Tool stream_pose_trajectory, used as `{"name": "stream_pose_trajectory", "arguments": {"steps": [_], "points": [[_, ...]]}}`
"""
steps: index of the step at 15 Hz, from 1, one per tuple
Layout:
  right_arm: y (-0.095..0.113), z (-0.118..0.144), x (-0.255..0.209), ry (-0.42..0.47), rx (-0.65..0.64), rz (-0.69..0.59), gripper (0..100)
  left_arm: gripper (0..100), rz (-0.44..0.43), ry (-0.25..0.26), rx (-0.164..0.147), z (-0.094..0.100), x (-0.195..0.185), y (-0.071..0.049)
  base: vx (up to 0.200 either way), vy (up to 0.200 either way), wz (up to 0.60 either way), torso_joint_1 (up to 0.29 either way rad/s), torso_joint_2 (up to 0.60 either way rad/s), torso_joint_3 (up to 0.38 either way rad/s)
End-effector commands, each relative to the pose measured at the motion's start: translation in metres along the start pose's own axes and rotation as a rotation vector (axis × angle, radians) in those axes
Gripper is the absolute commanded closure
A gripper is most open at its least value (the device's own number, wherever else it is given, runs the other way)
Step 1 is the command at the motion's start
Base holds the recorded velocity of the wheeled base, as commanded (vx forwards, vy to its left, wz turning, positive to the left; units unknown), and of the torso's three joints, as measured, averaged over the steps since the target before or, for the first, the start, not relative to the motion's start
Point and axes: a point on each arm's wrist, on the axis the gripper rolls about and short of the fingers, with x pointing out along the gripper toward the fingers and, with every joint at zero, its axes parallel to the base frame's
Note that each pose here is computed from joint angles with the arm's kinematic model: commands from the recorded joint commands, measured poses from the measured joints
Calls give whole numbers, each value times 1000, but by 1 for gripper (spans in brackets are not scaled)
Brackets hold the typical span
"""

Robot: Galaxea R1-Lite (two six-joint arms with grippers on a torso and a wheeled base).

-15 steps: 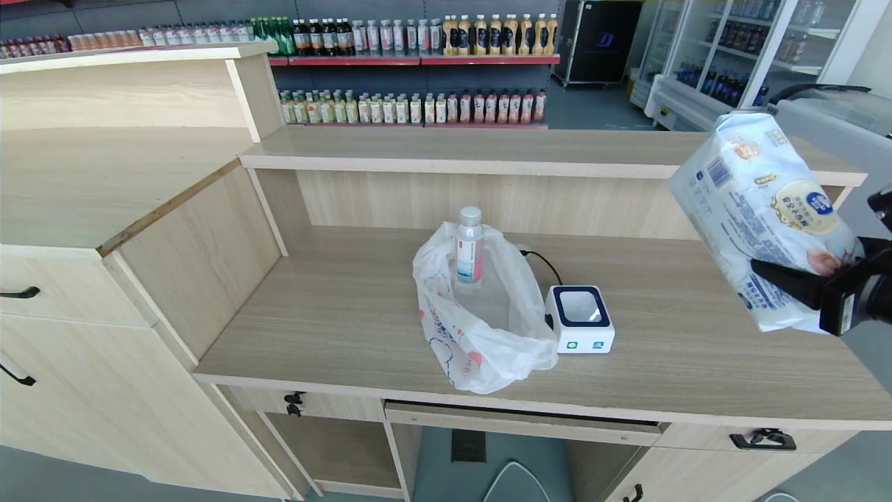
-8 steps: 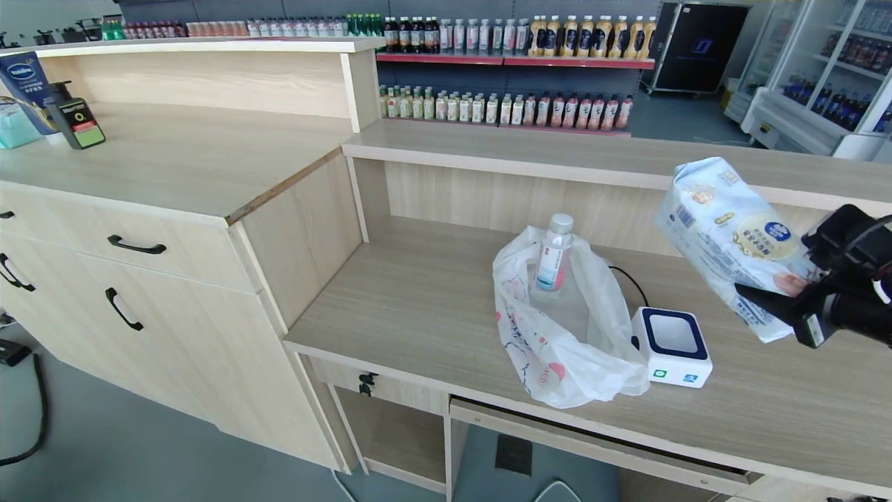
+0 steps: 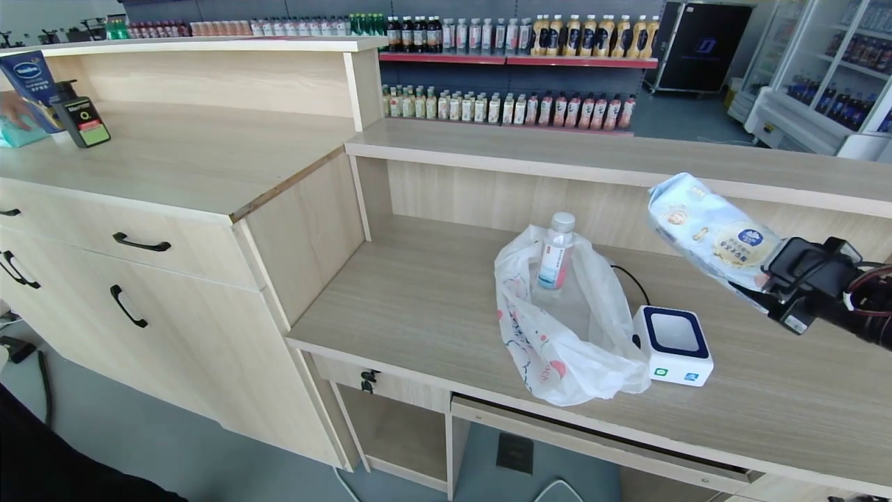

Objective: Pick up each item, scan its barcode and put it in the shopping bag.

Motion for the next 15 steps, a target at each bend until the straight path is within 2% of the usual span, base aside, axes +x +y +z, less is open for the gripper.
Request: {"name": "stream_pose_trajectory", "arguments": {"steps": [1,8,15], "points": [[22,-23,29,12,-54,40,100,0,1,0,0,0,0,0,0,0,0,0,0,0],[37,-46,55,-85,-243,55,100,0,1,0,0,0,0,0,0,0,0,0,0,0],[41,-57,68,-99,-282,-3,100,0,1,0,0,0,0,0,0,0,0,0,0,0]]}}
